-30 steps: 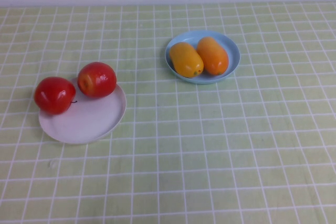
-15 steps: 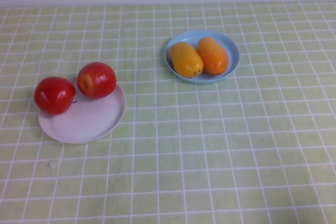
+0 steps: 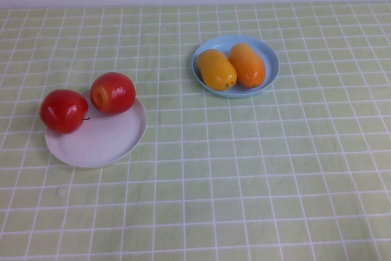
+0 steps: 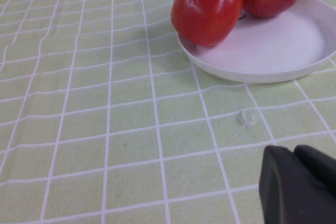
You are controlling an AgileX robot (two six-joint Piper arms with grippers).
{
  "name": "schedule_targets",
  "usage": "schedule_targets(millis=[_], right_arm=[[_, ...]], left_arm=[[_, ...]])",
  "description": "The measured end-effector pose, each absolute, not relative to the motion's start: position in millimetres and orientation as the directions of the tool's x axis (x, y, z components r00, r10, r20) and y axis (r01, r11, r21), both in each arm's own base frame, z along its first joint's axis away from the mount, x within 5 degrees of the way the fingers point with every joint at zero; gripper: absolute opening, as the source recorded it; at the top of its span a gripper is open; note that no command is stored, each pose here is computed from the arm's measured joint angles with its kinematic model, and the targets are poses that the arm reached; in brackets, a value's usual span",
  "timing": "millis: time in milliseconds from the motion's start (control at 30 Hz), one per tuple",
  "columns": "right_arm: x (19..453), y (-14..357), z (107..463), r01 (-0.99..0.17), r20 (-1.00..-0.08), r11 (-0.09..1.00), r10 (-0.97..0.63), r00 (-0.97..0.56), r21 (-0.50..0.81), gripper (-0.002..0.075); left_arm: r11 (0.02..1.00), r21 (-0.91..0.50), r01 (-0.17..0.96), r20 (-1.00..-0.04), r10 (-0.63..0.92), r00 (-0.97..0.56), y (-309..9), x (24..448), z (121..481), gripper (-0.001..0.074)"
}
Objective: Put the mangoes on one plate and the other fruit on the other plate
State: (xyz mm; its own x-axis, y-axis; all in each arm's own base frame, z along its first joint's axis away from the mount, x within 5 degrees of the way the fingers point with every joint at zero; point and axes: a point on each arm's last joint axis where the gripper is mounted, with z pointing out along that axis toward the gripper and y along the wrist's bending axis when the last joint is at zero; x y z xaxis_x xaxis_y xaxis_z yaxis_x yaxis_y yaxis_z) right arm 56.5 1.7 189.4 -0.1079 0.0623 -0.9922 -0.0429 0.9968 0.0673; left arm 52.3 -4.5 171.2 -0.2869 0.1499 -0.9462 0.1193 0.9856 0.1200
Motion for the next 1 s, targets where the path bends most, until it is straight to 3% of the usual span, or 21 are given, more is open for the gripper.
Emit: schedule_targets(millis=[367, 700, 1000], right_arm=[[57, 3, 192, -0.057, -0.992, 0.993, 0.097, -0.076, 0.101, -0.0015], [54, 6, 173, -0.09, -0.963, 0.995, 0.024, -0.268, 0.05, -0.0016], [53, 8, 173, -0.111, -0.962, 0.993, 0.002, -0.274, 0.034, -0.0016]], left_arm=[[0.986, 0.12, 0.119, -0.946, 0.15, -0.287, -4, 52, 171, 0.0003], [0.986, 0.12, 0.119, -0.946, 0.15, -0.287, -4, 52, 171, 0.0003], [0.986, 0.12, 0.119, -0.946, 0.15, -0.287, -4, 52, 171, 0.0003]])
